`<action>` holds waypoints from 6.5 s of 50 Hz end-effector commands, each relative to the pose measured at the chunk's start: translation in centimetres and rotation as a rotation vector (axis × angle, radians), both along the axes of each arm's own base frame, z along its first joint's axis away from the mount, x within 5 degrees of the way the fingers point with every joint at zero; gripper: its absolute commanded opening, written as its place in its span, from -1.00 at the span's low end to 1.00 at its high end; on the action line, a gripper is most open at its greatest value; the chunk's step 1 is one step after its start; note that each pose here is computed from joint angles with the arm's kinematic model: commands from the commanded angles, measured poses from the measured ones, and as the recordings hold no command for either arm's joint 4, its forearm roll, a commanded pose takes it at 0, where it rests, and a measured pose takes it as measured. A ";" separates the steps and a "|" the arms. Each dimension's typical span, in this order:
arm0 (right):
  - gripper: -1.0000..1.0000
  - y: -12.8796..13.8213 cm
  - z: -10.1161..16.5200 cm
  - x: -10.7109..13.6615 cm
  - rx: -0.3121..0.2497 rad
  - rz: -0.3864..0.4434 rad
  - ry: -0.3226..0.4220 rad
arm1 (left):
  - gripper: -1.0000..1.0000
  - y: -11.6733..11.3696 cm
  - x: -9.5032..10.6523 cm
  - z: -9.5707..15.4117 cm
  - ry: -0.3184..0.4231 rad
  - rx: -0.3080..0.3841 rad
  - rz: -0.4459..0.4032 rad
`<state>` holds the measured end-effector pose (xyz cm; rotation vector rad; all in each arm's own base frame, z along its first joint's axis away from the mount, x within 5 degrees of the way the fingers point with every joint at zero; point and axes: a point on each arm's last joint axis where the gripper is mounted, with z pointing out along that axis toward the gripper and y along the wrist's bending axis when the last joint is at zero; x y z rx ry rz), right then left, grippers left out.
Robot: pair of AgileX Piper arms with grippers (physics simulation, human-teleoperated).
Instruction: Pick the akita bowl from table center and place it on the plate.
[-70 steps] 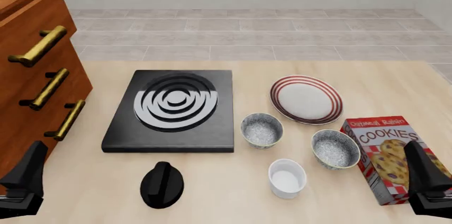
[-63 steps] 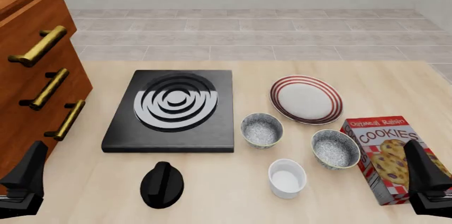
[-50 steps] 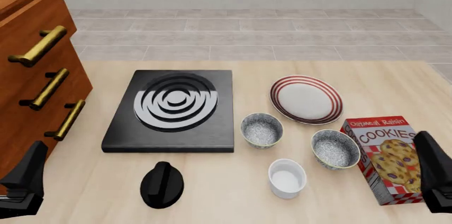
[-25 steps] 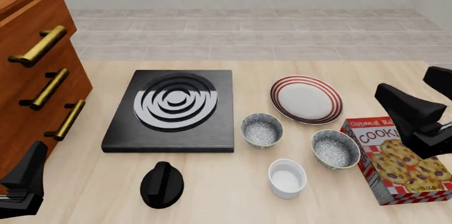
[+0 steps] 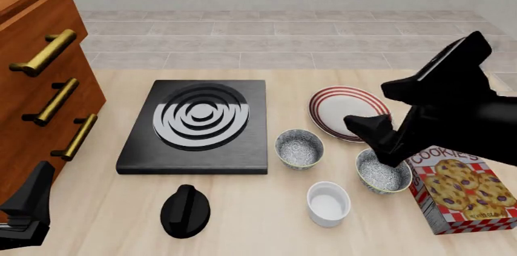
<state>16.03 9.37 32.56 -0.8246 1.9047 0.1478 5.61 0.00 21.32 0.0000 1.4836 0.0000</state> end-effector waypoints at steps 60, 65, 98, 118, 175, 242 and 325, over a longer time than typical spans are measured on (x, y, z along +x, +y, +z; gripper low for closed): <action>1.00 5.5 -13.5 11.8 -0.607 0.349 0.293 | 1.00 0.0 0.0 0.0 0.000 0.000 0.000; 1.00 6.1 -13.7 12.1 -0.611 0.362 0.303 | 1.00 0.0 0.0 0.0 0.000 0.000 0.000; 1.00 9.0 -18.1 13.2 -0.583 0.345 0.408 | 1.00 0.0 0.0 0.0 0.000 0.000 0.000; 1.00 9.3 -18.5 13.8 -0.562 0.320 0.411 | 1.00 0.0 0.0 0.0 0.000 0.000 0.000; -1.00 1.4 -8.7 16.8 -0.488 0.095 0.261 | 1.00 0.0 0.0 0.0 0.000 0.000 0.000; -1.00 -0.4 -14.7 22.9 -0.259 -0.194 0.306 | 1.00 0.0 0.0 0.0 0.000 0.000 0.000; 1.00 -1.3 -12.8 19.3 -0.216 -0.229 0.304 | 1.00 0.0 0.0 0.0 0.000 0.000 0.000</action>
